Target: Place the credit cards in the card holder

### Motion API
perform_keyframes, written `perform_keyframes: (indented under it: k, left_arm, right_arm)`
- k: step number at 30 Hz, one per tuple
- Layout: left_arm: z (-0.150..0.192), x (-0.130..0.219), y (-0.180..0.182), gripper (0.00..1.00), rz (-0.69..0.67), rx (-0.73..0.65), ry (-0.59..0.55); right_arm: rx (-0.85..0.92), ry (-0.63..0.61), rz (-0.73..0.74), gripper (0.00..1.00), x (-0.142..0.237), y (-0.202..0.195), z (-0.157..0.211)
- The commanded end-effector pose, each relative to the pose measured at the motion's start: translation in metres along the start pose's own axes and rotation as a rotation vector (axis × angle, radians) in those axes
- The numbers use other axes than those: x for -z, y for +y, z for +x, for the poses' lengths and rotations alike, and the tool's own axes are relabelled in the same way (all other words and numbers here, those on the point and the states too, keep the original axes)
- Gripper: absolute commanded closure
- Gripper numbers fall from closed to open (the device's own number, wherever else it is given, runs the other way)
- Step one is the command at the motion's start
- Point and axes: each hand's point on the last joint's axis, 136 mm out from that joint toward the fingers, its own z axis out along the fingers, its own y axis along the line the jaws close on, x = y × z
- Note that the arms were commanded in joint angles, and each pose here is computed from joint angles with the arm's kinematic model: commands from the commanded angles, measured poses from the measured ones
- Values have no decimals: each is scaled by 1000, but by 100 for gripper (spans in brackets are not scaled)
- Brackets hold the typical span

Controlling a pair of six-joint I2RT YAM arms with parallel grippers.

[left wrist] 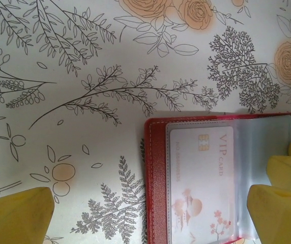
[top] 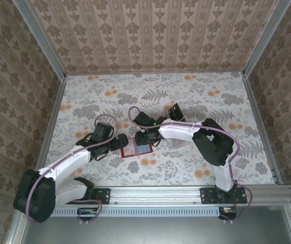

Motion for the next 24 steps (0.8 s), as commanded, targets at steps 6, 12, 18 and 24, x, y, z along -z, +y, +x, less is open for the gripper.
perform_keyframes:
  k: [6,12,18,24]
  left_arm:
    - [-4,-2,3,0,-25,-10,-11]
    - [-13,2,4,0,-19,-20,-15]
    - [-24,8,11,0,-24,-4,-35]
    - [-22,10,11,0,-16,-5,-29]
  right_arm:
    - [-129,40,-94,52,-11,18,34]
    - [-167,4,-68,52,-4,18,32]
    - [-116,-76,27,52,24,7,12]
    - [-16,-89,66,52,35,9,-1]
